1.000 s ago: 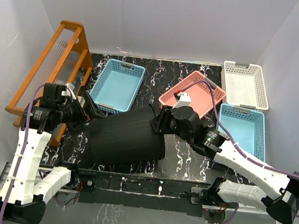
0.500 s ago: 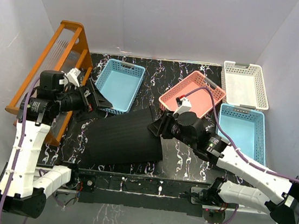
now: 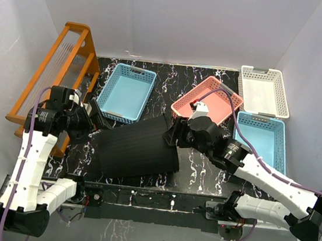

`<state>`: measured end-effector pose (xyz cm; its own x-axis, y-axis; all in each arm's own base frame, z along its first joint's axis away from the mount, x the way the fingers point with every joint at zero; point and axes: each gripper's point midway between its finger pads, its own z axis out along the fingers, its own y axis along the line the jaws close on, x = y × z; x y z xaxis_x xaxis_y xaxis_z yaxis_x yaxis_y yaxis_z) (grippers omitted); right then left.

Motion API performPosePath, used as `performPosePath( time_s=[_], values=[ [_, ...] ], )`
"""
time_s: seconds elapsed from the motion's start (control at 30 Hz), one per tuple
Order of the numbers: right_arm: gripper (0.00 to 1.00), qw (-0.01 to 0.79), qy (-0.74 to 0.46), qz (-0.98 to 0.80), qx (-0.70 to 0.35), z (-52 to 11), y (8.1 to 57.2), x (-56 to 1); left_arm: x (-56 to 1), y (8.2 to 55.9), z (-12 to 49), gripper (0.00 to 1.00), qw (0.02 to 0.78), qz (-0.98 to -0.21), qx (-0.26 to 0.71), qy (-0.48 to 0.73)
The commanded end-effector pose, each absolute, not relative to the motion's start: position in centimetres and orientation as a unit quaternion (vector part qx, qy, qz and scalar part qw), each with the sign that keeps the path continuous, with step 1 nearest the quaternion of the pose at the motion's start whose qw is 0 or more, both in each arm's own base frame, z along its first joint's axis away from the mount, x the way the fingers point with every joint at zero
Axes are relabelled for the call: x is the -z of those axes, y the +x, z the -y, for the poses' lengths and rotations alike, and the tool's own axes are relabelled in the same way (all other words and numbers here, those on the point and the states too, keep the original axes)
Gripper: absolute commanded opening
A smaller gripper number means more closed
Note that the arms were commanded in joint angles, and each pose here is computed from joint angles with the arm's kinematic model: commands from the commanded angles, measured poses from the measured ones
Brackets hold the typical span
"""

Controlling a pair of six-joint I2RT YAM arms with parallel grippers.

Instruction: Turn the large container upside down

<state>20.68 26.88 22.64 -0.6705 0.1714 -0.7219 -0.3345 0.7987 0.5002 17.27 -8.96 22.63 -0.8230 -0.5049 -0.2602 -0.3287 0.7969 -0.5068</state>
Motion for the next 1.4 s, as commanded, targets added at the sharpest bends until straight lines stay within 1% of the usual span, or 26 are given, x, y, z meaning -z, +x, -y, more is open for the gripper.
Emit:
performPosePath(
  time_s=[0.0,0.07,0.13,0.23,0.3,0.37,0.43,0.6,0.77,0.83,0.9,1.03,1.13,1.2,1.3,1.37],
  values=[
    [0.49,0.411,-0.090,-0.884,-0.202,-23.6,21.4,-21.4,-21.9,16.4,8.4,0.99,0.197,-0.928,0.211,-0.237],
    [0.47,0.408,-0.098,-0.888,-0.188,-23.4,21.5,-21.1,-21.0,16.3,8.4,0.99,0.195,-0.929,0.209,-0.236],
    [0.47,0.405,-0.101,-0.890,-0.181,-23.3,21.5,-20.9,-20.2,16.2,9.1,0.99,0.191,-0.925,0.232,-0.231],
    [0.51,0.402,-0.102,-0.892,-0.179,-23.3,21.5,-20.9,-19.2,16.1,10.6,0.98,0.179,-0.916,0.275,-0.233],
    [0.53,0.404,-0.098,-0.891,-0.179,-23.1,21.5,-21.3,-18.7,16.0,11.2,0.96,0.166,-0.911,0.292,-0.237],
    [0.54,0.411,-0.093,-0.889,-0.181,-23.0,21.5,-21.9,-18.5,15.9,11.4,0.96,0.162,-0.909,0.300,-0.239],
    [0.53,0.420,-0.088,-0.884,-0.186,-22.8,21.6,-22.8,-18.8,16.2,11.4,0.96,0.173,-0.906,0.304,-0.239],
    [0.50,0.434,-0.083,-0.878,-0.185,-22.4,21.8,-24.3,-19.9,16.7,11.6,0.96,0.197,-0.897,0.316,-0.236],
    [0.43,0.430,-0.082,-0.882,-0.177,-22.2,21.8,-23.7,-19.7,16.5,12.8,0.96,0.176,-0.892,0.351,-0.225],
    [0.43,0.430,-0.079,-0.881,-0.180,-22.2,21.7,-23.9,-19.5,16.3,13.1,0.96,0.167,-0.891,0.359,-0.223],
    [0.45,0.435,-0.076,-0.878,-0.185,-22.2,21.7,-24.4,-19.3,16.1,13.1,0.96,0.163,-0.892,0.360,-0.221],
    [0.58,0.441,-0.075,-0.874,-0.190,-22.3,21.8,-25.0,-19.2,16.0,13.3,0.96,0.158,-0.890,0.366,-0.222],
    [0.60,0.443,-0.076,-0.873,-0.189,-22.3,21.9,-25.2,-19.3,16.2,13.7,0.96,0.157,-0.884,0.379,-0.225],
    [0.59,0.449,-0.072,-0.870,-0.187,-22.0,22.0,-25.6,-19.5,16.3,13.9,0.96,0.159,-0.880,0.387,-0.226],
    [0.51,0.462,-0.060,-0.865,-0.189,-21.5,22.1,-26.5,-19.6,16.5,13.9,0.97,0.161,-0.878,0.391,-0.226],
    [0.48,0.469,-0.053,-0.861,-0.190,-21.2,22.1,-27.0,-19.7,16.6,14.0,0.97,0.163,-0.877,0.392,-0.226]
  ],
)
